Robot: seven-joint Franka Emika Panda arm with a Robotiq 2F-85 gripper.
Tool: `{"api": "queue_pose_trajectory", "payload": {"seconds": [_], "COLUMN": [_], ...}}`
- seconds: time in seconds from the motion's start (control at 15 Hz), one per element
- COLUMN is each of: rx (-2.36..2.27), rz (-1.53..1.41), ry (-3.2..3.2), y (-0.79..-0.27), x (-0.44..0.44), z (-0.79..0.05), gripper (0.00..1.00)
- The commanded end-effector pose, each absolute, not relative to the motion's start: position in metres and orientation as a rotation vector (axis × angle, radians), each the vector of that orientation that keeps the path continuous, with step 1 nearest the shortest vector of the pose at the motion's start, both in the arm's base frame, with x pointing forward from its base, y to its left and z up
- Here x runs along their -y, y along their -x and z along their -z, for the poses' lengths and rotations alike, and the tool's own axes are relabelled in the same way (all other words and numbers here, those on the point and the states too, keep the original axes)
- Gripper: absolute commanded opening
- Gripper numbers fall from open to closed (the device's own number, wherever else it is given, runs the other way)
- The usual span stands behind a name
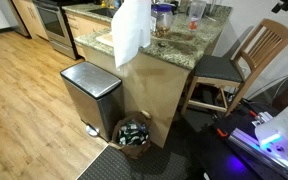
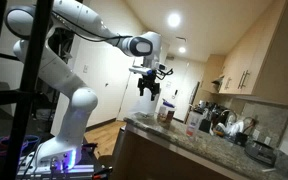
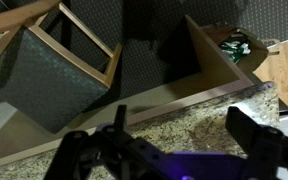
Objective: Pick the keys on the counter and put them in the open transparent jar
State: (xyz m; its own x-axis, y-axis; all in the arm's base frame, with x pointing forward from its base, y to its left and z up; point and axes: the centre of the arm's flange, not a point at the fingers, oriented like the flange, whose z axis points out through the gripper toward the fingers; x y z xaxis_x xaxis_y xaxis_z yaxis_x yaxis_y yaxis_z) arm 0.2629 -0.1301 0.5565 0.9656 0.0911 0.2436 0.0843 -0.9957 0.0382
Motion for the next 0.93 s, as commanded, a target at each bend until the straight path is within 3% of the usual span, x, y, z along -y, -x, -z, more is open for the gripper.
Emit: {"api": "queue_pose_trajectory", "payload": {"seconds": [0.0, 0.33, 0.6, 0.87], "rx": [-0.138, -0.586, -0.91, -0.841], "rz": [-0.385, -0.486, -0.386, -0.419], "ry": [-3.087, -3.073, -3.003, -3.007], "y": [-0.263, -0.26, -0.255, -0.256], "x": [0.13, 0.134, 0.142, 0.138], "z": [-0.556, -0.556, -0.555, -0.554], "gripper": [1.0, 1.0, 1.0, 1.0]}}
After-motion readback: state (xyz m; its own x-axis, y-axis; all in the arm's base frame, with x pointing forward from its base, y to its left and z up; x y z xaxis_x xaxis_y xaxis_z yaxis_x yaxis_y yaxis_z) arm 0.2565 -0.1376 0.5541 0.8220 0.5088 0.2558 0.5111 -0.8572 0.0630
